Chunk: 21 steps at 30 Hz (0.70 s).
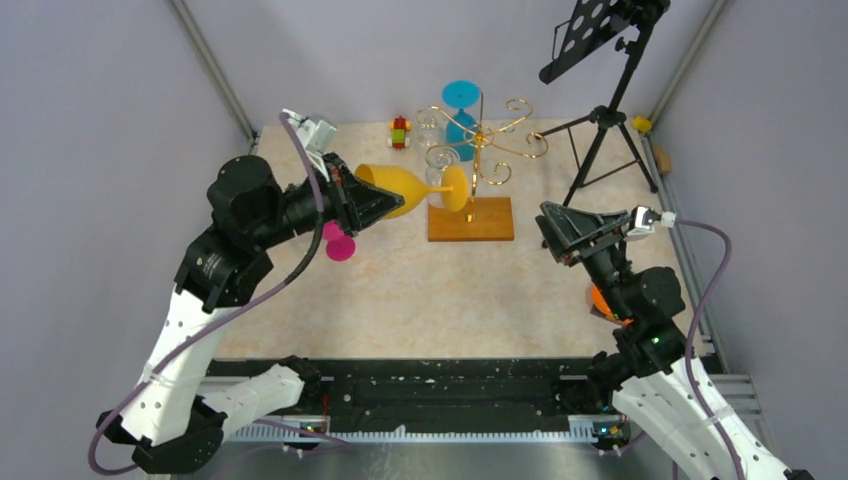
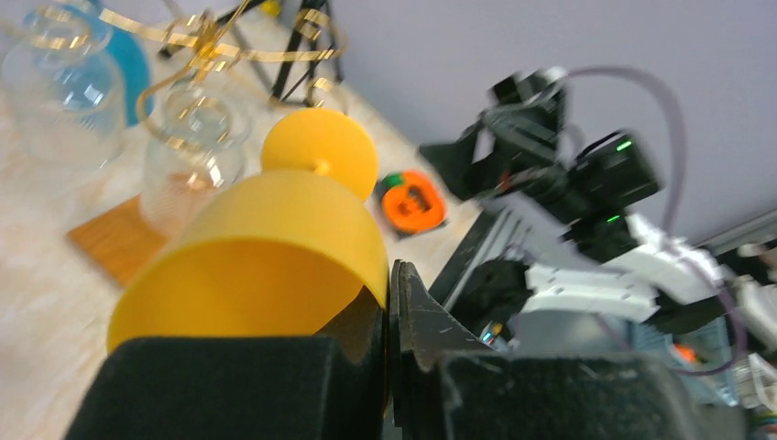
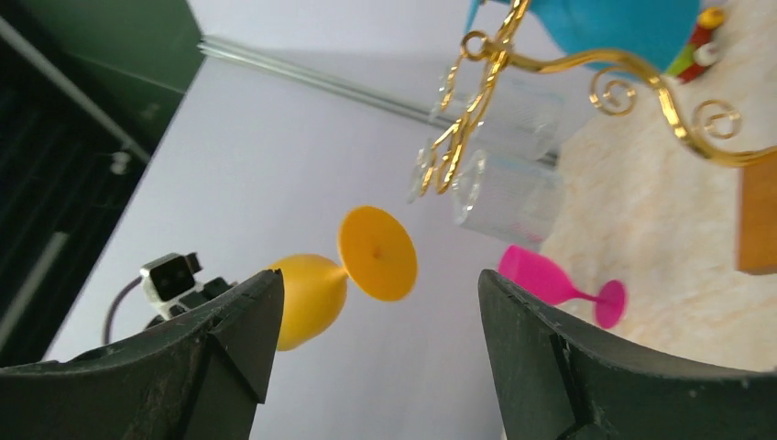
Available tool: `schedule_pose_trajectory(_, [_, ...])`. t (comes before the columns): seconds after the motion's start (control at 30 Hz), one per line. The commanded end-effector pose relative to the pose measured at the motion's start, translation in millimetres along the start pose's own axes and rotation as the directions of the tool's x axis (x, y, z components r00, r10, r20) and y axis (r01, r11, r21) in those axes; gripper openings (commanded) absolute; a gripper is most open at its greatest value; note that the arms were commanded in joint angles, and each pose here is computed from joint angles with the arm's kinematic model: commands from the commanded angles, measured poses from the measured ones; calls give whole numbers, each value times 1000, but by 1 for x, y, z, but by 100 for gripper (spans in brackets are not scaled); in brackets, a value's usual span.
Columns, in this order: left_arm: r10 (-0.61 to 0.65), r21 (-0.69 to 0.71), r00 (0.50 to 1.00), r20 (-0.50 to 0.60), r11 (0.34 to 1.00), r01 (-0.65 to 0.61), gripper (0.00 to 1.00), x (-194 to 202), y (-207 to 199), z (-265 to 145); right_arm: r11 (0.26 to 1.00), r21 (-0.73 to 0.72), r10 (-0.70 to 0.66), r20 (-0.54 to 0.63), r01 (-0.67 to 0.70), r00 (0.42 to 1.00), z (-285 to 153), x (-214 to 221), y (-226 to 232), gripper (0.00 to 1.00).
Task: Take the wine glass off the wine glass rack
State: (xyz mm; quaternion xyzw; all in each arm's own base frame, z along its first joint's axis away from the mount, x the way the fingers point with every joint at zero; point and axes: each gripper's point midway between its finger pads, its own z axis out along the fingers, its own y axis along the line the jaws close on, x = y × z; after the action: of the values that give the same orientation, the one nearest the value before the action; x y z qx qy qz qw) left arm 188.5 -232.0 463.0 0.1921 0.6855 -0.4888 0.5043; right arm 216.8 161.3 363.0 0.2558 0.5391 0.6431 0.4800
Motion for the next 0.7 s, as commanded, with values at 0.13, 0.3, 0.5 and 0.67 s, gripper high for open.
schedule_pose_trajectory(0.13, [6,-314,915,-403,938,-144,0,92,91,-19,955,180,-256,86,238,963,-9,-31,-4,78])
schedule_pose_trajectory(0.3, [-59,-509,886,-460,835,-208,0,109,143,-23,939,213,-296,110,269,949,-15,-39,-5,78])
schedule_pose_trajectory(0.5, [-169,-622,843,-510,750,-225,0,132,187,-6,937,228,-298,119,266,947,-20,-41,-9,78])
schedule_pose_trajectory(0.67, [-240,-688,828,-506,692,-220,0,144,213,7,929,239,-320,141,282,937,-29,-47,-5,78])
